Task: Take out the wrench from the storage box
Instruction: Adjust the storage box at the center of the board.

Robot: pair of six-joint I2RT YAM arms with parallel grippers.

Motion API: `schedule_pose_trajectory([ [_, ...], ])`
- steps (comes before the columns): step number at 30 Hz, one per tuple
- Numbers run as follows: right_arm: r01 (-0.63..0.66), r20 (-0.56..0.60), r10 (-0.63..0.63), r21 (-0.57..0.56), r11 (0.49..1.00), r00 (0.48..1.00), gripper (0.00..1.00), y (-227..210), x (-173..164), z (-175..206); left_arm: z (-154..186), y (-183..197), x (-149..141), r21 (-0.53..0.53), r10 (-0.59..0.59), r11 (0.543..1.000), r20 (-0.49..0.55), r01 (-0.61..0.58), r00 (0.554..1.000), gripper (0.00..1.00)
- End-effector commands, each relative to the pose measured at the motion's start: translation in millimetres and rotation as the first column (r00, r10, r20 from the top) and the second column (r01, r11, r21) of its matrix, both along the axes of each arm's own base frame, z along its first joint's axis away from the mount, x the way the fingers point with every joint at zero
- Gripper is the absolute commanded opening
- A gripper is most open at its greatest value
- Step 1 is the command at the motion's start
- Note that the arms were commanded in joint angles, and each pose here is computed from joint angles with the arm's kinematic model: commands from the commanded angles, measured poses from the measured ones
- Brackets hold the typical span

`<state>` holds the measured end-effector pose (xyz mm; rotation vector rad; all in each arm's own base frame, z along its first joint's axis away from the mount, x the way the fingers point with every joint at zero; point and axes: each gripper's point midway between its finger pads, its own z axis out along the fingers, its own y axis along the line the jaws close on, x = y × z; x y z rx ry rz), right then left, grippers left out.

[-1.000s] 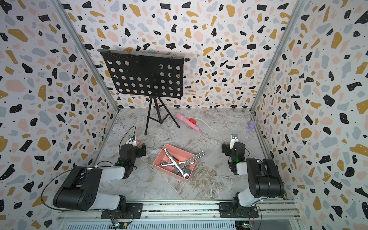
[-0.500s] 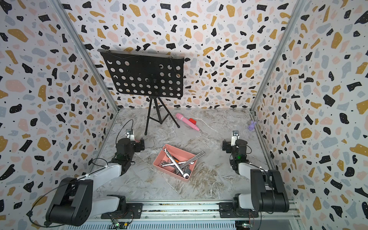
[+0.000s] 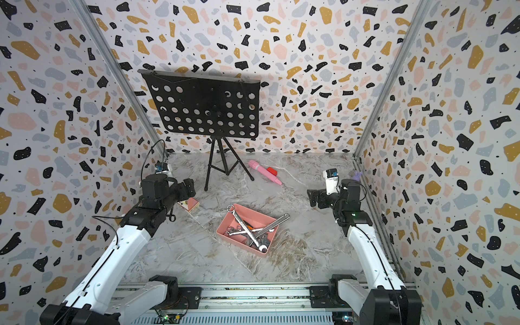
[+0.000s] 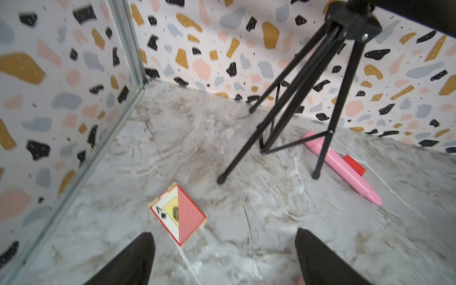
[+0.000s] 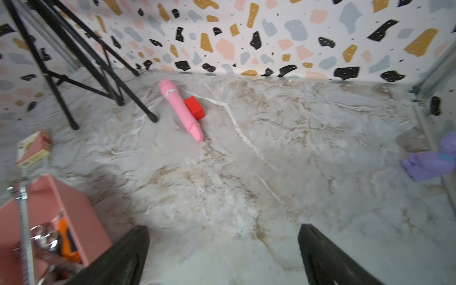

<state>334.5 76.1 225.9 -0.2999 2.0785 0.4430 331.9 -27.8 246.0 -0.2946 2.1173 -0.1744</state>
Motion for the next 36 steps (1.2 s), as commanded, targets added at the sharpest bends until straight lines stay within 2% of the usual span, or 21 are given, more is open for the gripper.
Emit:
schedule_pose_trajectory([
  [1, -0.139, -0.210, 0.167, 0.140, 0.980, 0.963, 0.97, 30.7, -53.3, 1.1, -40.7, -25.0, -50.8, -0.202, -0.012, 0.979, -0.263, -0.043, 0.965, 0.90],
  [3, -0.172, -0.244, 0.213, 0.181, 0.968, 0.946, 0.94, 39.3, -66.0, 10.8, -48.6, -41.2, -66.7, -0.275, -0.036, 0.960, -0.323, -0.057, 0.946, 0.88],
  [6, -0.228, -0.286, 0.282, 0.208, 0.951, 0.916, 0.94, 52.0, -81.8, 20.4, -56.3, -55.1, -86.6, -0.318, -0.037, 0.943, -0.382, -0.093, 0.923, 0.88],
  [8, -0.258, -0.326, 0.312, 0.200, 0.945, 0.892, 0.96, 57.4, -91.1, 20.3, -62.5, -57.4, -98.0, -0.344, -0.010, 0.927, -0.424, -0.151, 0.905, 0.88],
  [9, -0.266, -0.346, 0.319, 0.193, 0.944, 0.882, 1.00, 59.0, -95.1, 19.9, -66.4, -56.7, -105.1, -0.353, 0.013, 0.916, -0.453, -0.193, 0.891, 0.88],
  [15, -0.292, -0.400, 0.325, 0.143, 0.946, 0.857, 1.00, 64.7, -105.8, 10.6, -96.3, -77.5, -134.0, -0.406, 0.075, 0.838, -0.575, -0.364, 0.815, 0.83],
  [23, -0.304, -0.425, 0.311, 0.085, 0.949, 0.850, 1.00, 74.8, -106.5, -0.9, -101.0, -116.2, -141.0, -0.392, 0.145, 0.797, -0.614, -0.459, 0.776, 0.78],
  [26, -0.311, -0.422, 0.314, 0.078, 0.947, 0.850, 1.00, 80.2, -105.2, -2.5, -104.8, -136.5, -137.4, -0.414, 0.134, 0.779, -0.623, -0.470, 0.771, 0.75],
  [31, -0.323, -0.417, 0.326, 0.082, 0.943, 0.848, 1.00, 87.5, -104.7, -3.2, -110.8, -161.1, -124.5, -0.420, 0.118, 0.781, -0.628, -0.463, 0.769, 0.70],
  [36, -0.338, -0.427, 0.334, 0.070, 0.939, 0.841, 1.00, 89.8, -106.6, -7.3, -123.4, -182.9, -125.6, -0.374, 0.086, 0.817, -0.674, -0.439, 0.734, 0.60],
])
